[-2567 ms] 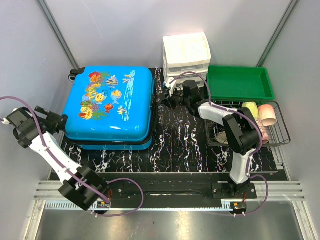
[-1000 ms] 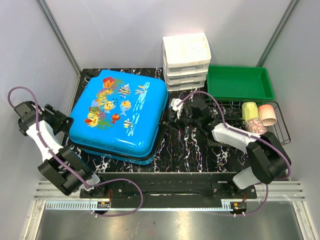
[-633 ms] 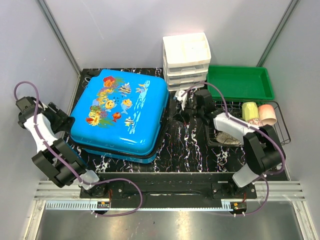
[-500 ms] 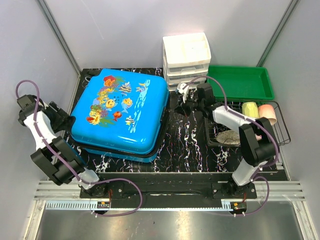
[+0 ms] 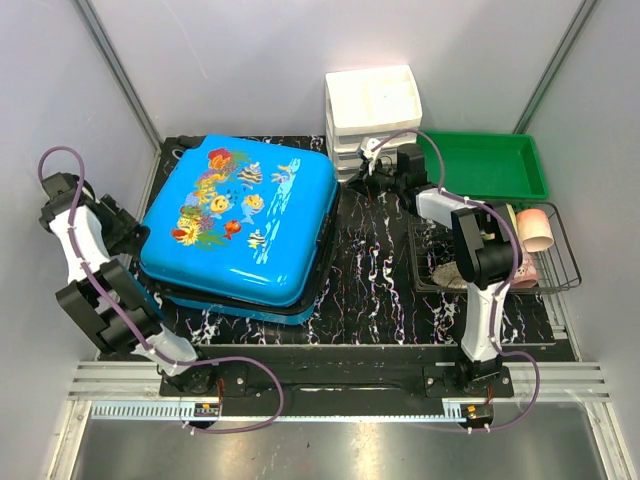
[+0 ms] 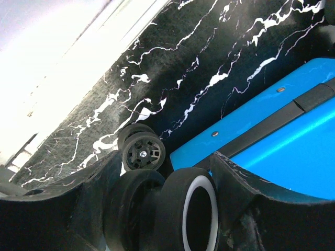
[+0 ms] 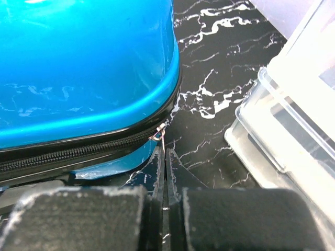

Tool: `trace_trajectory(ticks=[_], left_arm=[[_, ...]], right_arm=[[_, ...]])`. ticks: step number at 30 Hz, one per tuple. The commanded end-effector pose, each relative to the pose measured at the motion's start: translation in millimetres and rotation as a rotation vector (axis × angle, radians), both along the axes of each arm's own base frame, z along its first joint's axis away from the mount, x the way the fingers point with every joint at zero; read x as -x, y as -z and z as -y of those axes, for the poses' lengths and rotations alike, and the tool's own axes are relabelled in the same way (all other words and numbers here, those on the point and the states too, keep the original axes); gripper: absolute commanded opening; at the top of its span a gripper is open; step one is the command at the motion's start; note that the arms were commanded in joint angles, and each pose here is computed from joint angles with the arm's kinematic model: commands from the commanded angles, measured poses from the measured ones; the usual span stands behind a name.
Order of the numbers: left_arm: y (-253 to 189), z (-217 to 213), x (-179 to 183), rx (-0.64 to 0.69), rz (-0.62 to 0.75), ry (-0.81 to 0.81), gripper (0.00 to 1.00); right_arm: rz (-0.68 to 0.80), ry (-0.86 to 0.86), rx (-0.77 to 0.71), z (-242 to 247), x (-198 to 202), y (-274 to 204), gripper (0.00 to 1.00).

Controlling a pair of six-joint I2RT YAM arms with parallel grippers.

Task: Open, take out, and arrange the luggage

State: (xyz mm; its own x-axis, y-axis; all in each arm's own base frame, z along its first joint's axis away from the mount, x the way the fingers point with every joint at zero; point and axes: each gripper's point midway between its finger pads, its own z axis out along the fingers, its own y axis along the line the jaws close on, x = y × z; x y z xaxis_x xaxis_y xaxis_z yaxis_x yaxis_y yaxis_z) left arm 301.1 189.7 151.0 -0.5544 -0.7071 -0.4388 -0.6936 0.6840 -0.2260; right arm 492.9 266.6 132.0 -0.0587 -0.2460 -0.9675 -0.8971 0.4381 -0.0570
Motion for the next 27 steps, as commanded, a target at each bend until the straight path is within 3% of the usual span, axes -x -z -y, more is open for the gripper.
trace_trajectory(ticks=[1, 6, 11, 16, 23, 27], left_arm=[[4.5, 1.8, -37.5, -0.161, -0.002, 0.194, 0.00], [6.3, 31.0, -64.1, -0.146, 0.022, 0.349, 0.00], [-7.3, 47.9, -93.2, -0.183, 0.071, 0.500, 0.00], [-25.0, 58.1, -119.4, -0.184, 0.141, 0.601, 0.00], [-35.3, 57.9, -136.7, -0.218, 0.179, 0.679, 0.00], [-31.5, 58.5, -137.5, -0.224, 0.179, 0.720, 0.00]], right_arm=[[0.276, -0.037, -0.098, 4.1, -39.9, -55.1, 0.00], [0.312, -0.189, -0.136, -22.4, -23.6, -40.6, 0.00], [0.331, -0.430, -0.134, -48.9, 44.6, -18.6, 0.00], [0.347, -0.591, -0.155, -59.5, 116.0, -29.0, 0.00], [0.241, -0.639, -0.167, -55.5, 199.1, -31.2, 0.00], [0.185, -0.496, -0.110, -47.9, 186.0, -27.0, 0.00]])
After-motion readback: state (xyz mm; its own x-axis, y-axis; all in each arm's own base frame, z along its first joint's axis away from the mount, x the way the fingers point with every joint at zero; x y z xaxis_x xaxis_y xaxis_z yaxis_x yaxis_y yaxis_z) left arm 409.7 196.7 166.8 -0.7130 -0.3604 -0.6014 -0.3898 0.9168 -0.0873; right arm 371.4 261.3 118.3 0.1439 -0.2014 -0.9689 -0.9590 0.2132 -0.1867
